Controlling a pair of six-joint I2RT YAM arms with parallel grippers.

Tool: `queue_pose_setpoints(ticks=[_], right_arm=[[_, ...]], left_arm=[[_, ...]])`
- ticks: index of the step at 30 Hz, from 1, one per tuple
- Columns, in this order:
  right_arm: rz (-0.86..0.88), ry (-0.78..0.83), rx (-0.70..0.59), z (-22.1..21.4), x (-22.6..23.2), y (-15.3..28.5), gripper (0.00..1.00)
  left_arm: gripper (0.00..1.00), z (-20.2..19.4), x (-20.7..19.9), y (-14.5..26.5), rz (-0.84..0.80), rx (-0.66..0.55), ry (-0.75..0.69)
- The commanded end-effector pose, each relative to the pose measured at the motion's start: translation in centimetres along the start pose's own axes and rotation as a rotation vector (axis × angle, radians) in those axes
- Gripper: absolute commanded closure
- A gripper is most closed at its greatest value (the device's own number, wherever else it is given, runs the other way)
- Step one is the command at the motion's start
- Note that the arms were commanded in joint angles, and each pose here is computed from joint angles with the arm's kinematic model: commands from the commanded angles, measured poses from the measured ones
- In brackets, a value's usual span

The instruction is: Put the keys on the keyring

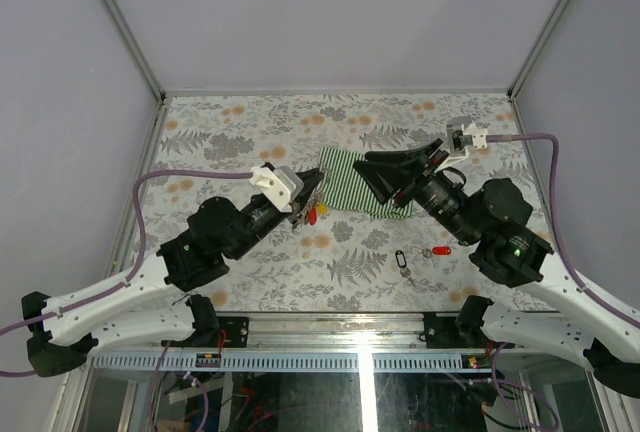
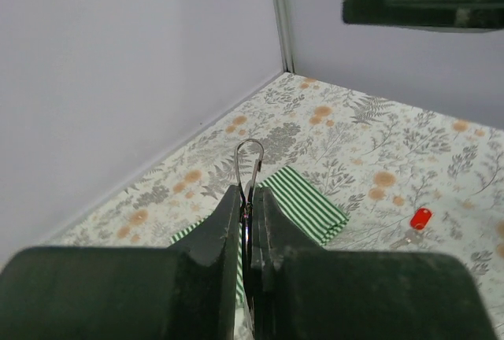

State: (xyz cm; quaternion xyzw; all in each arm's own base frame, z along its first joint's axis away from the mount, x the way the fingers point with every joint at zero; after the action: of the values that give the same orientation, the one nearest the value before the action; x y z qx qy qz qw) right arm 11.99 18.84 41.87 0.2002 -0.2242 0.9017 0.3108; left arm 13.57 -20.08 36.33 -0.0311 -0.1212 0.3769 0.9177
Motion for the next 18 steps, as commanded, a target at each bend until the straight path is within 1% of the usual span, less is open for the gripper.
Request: queue_pose_setpoints(ticks=[1, 3, 6, 9, 13, 18], right_arm=[[0.016, 0.089, 0.062, 0.7, 0.3, 0.5, 0.50], [0.019, 0.106, 0.089, 0.5, 0.3, 0.4, 0.50], [0.022, 0.119, 0.150, 0.2, 0.5, 0.0, 0.50], [0.034, 0.122, 0.210, 0.2, 0.9, -0.6, 0.49], [0.042, 0.114, 0.261, 0.3, 1.3, -1.1, 0.49], [0.041, 0.107, 0.326, -0.2, 1.4, -1.6, 0.55]], left_arm=[[1.00, 2.3, 0.7, 0.2, -0.058, -0.155, -0.172], [1.00, 2.1, 0.6, 0.2, -0.101, -0.140, -0.229], [1.00, 2.0, 0.2, 0.2, -0.169, -0.142, -0.269], [1.00, 1.9, -0.2, 0.1, -0.206, -0.141, -0.277], [1.00, 1.8, -0.2, -0.1, -0.209, -0.134, -0.278], [1.00, 1.7, -0.3, -0.1, -0.216, -0.134, -0.274]])
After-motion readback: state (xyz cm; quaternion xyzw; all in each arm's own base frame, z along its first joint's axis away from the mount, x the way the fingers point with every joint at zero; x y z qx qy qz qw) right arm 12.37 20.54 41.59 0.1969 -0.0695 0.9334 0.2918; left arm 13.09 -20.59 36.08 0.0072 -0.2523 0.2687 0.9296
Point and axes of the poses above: each gripper's point midway between its finger pads, its own y axis back along the fingers, its own x axis along the line the jaws close on, z = x × y, the point moved 10 cm from there along y, back along the fingers, and after that the axes turned 3 degrees about -y, right-handed, at the moved point
